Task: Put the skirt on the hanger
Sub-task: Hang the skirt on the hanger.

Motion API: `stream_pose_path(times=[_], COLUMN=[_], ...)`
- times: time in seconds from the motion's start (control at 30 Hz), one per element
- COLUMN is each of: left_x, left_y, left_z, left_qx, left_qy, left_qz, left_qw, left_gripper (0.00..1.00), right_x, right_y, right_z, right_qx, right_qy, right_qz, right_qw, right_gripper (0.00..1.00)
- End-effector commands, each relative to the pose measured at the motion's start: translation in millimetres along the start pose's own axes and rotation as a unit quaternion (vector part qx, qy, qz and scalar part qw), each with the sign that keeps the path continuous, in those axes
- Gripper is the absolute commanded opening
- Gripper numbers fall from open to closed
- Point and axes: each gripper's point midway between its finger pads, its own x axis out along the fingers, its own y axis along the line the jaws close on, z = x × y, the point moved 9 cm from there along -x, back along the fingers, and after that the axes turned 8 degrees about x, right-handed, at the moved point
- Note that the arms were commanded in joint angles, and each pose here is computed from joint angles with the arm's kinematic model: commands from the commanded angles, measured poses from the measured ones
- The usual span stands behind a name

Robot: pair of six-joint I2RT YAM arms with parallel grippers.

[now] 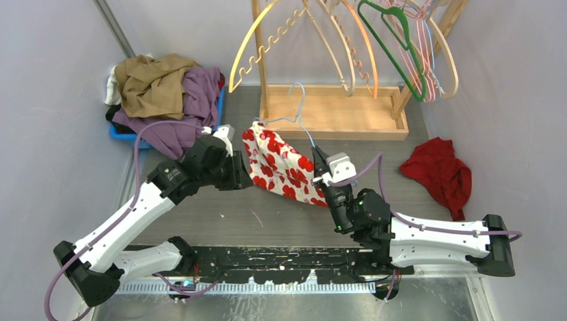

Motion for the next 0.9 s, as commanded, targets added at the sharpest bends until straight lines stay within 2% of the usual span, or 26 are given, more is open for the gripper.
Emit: stream_pose_path(times=[0.0, 0.2, 0.5, 0.87], left_x=[-4, -8, -19, -30], left_y=[-10, -8, 2, 12], left_z=[6, 3, -12, -25], left_qx=[0.005, 0.009, 0.008, 0.012], left_qy=[-0.028, -0.034, -0.038, -0.043], left_qz=[-0.038, -0.029, -0.026, -0.021], left_qw=[0.999, 0.999, 0.999, 0.999], left_gripper=[0.40, 0.40, 0.40, 0.40], right_x=[9, 15, 31, 78], right_y=[-4, -5, -8, -36], right_z=[56, 75, 105, 132], right_qx=[0.073, 0.065, 0.006, -0.022], right_qy=[-0.074, -0.074, -0.066, -0.053], right_qz=[-0.002, -0.009, -0.045, -0.103], right_qw=[0.995, 0.995, 0.997, 0.993], right_gripper=[0.01, 0.01, 0.01, 0.01])
